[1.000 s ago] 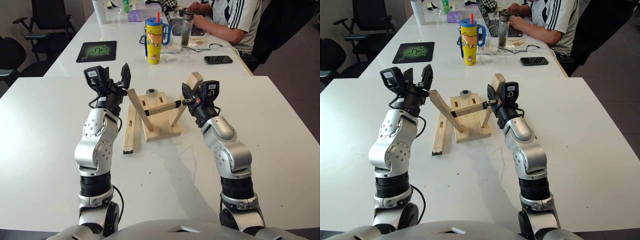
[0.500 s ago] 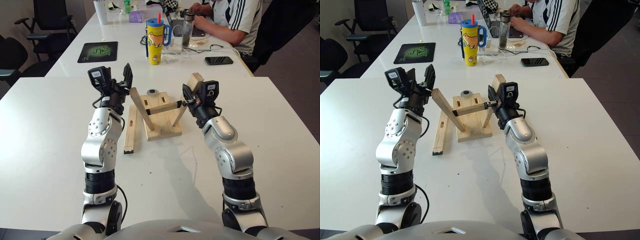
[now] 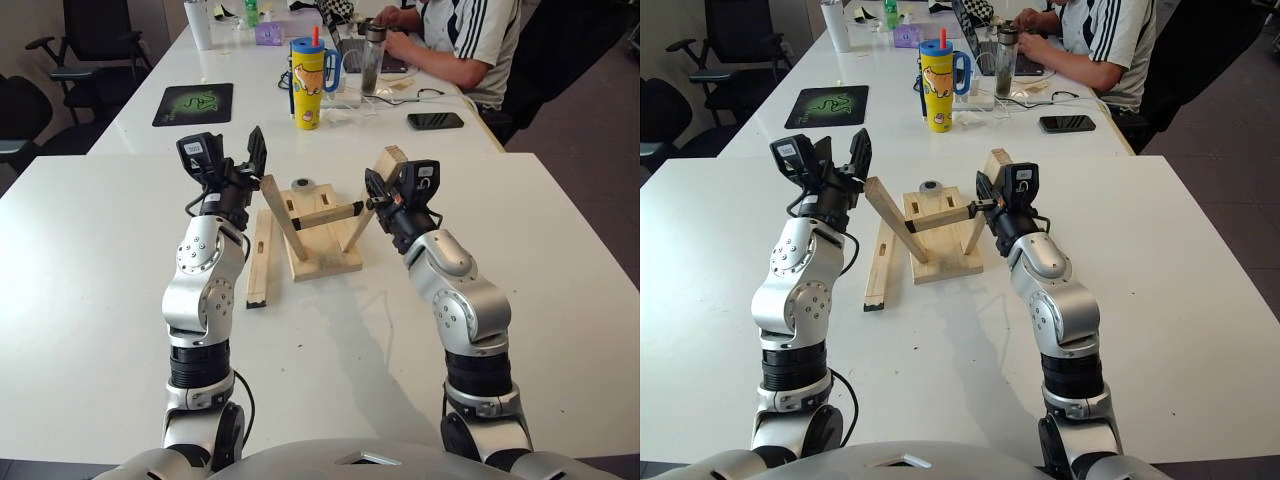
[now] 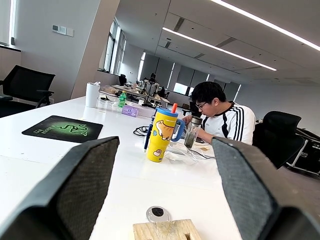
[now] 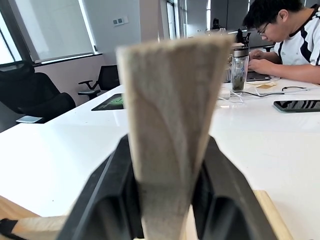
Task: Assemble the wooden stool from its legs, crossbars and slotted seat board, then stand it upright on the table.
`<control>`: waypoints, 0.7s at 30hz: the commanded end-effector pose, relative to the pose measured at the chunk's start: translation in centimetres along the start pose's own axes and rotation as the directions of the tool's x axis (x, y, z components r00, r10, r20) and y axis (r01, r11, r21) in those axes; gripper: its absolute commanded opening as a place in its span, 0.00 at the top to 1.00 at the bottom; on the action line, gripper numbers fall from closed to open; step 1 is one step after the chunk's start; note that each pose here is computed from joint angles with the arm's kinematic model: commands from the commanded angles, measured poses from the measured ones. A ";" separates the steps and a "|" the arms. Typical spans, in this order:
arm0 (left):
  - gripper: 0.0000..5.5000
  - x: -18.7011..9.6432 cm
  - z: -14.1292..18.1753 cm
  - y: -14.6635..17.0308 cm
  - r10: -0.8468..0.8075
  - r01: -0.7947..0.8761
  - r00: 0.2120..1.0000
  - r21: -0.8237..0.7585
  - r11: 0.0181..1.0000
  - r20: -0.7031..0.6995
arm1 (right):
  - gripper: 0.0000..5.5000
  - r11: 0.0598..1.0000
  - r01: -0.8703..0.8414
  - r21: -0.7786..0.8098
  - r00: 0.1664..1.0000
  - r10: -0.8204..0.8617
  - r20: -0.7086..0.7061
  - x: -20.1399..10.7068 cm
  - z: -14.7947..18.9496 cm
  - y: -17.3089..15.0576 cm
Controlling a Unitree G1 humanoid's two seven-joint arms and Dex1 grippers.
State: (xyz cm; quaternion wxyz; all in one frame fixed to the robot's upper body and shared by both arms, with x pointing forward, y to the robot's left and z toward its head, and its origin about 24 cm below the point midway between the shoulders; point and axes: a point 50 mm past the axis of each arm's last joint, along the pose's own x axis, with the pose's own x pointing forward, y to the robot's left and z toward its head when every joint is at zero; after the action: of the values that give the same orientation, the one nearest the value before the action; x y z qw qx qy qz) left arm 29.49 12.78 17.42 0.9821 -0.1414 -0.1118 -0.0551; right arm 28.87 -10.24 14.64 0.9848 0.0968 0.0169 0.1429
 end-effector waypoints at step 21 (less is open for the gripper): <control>0.38 -1.4 -1.3 -1.0 -0.005 0.015 0.995 0.097 0.995 -0.098 | 0.80 0.965 0.226 0.136 0.894 -0.150 -0.423 0.5 -5.6 2.5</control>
State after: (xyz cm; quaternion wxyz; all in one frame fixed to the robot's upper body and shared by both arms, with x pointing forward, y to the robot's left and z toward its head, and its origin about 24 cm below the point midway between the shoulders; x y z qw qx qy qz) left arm 28.43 12.92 17.70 0.9899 -0.0810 -0.1149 -0.0210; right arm 29.17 -8.05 15.44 0.9835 0.1507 0.0754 0.0653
